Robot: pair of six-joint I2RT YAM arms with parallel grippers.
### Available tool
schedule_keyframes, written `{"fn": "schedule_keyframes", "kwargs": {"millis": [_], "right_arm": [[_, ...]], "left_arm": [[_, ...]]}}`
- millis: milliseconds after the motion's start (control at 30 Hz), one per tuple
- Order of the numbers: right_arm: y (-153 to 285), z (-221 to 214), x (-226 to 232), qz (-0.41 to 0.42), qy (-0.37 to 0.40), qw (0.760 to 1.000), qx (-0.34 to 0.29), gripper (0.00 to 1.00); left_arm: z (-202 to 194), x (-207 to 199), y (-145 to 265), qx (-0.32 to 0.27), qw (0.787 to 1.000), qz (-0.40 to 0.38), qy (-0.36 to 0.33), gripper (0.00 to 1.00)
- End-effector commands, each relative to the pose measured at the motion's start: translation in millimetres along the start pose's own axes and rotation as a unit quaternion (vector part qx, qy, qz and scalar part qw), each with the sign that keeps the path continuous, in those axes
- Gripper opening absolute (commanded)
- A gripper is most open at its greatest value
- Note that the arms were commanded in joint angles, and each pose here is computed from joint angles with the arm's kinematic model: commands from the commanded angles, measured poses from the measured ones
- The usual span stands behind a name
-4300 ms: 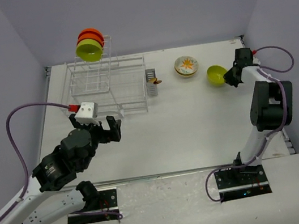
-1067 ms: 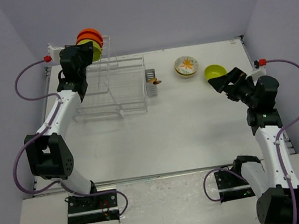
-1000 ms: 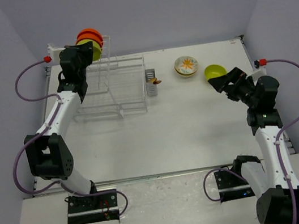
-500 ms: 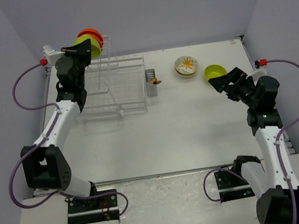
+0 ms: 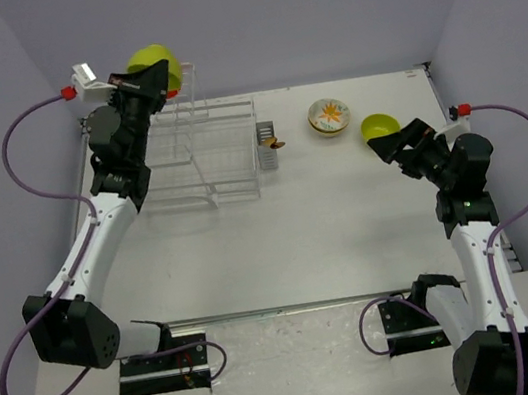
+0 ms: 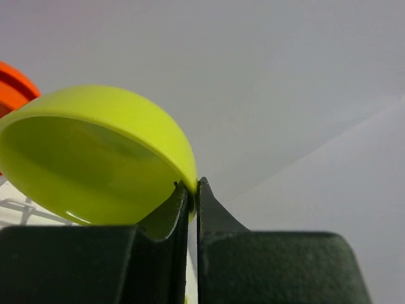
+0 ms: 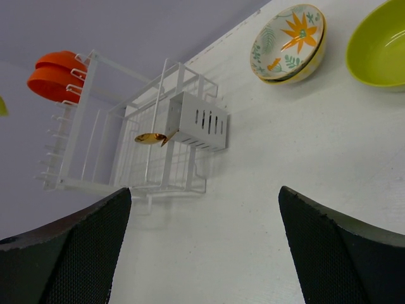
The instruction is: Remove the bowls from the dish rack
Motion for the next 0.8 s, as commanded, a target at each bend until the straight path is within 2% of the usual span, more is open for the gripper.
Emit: {"fn": "schedule_keyframes", "kwargs": {"millis": [0, 33, 67, 100, 133, 200, 300, 333, 433, 500, 533, 567, 600, 633, 667, 700, 767], "right_arm": [[4, 7, 16, 0.032, 0.005, 0.999, -0.007, 0.99], [6, 6, 20, 0.044, 0.006, 0.999, -0.003, 0.99], [8, 8, 26, 0.055, 0.01, 0.998, -0.004, 0.99], [11, 10, 32, 0.068, 0.016, 0.997, -0.007, 0.99], [13, 10, 35, 0.076, 0.02, 0.997, -0.006, 0.99], [20, 11, 46, 0.094, 0.037, 0.995, -0.002, 0.99], [33, 15, 59, 0.105, 0.062, 0.993, -0.002, 0.99], [37, 19, 65, 0.11, 0.073, 0.991, -0.005, 0.99], [42, 17, 58, 0.072, 0.08, 0.994, 0.002, 0.95], [45, 21, 63, 0.054, 0.09, 0.994, -0.004, 0.93], [45, 19, 57, 0.025, 0.099, 0.995, 0.002, 0.92], [44, 20, 71, 0.034, 0.113, 0.993, 0.015, 0.92], [43, 18, 74, 0.028, 0.125, 0.991, 0.027, 0.92], [43, 11, 69, 0.003, 0.143, 0.989, 0.048, 0.92], [44, 7, 85, 0.023, 0.16, 0.985, 0.063, 0.92], [40, -6, 79, 0.015, 0.173, 0.98, 0.102, 0.92], [41, -17, 89, 0.028, 0.191, 0.972, 0.137, 0.9]], "left_arm": [[-38, -73, 14, 0.114, 0.98, -0.113, -0.121, 0.0], [-50, -99, 20, 0.148, 0.959, -0.158, -0.182, 0.0], [-85, -91, 32, 0.213, 0.946, -0.14, -0.202, 0.0], [-98, -97, 37, 0.24, 0.932, -0.147, -0.228, 0.0], [-109, -88, 43, 0.259, 0.914, -0.147, -0.274, 0.0], [-139, -55, 71, 0.318, 0.894, -0.107, -0.296, 0.0], [-174, -24, 110, 0.376, 0.862, -0.107, -0.322, 0.0], [-195, -16, 131, 0.409, 0.837, -0.112, -0.345, 0.0], [-221, 14, 159, 0.44, 0.795, -0.086, -0.409, 0.0], [-247, 20, 194, 0.478, 0.758, -0.099, -0.432, 0.0], [-253, 22, 204, 0.488, 0.745, -0.106, -0.442, 0.0], [-266, 21, 224, 0.508, 0.72, -0.129, -0.455, 0.0], [-272, 26, 237, 0.524, 0.704, -0.135, -0.459, 0.0], [-279, 25, 249, 0.542, 0.678, -0.168, -0.467, 0.0], [-288, 27, 267, 0.565, 0.657, -0.185, -0.464, 0.0], [-293, 30, 278, 0.58, 0.641, -0.196, -0.462, 0.0], [-305, 35, 305, 0.621, 0.601, -0.225, -0.451, 0.0]]}}
Point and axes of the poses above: each gripper's point midway between its finger pads, its own y axis back along the fingers, its own x axis along the line the jaws close on, z = x × y, the point moved 1 cm from there along y, back along the fingers, and after that the axes turned 11 degrees about y, right-handed, at the moved point
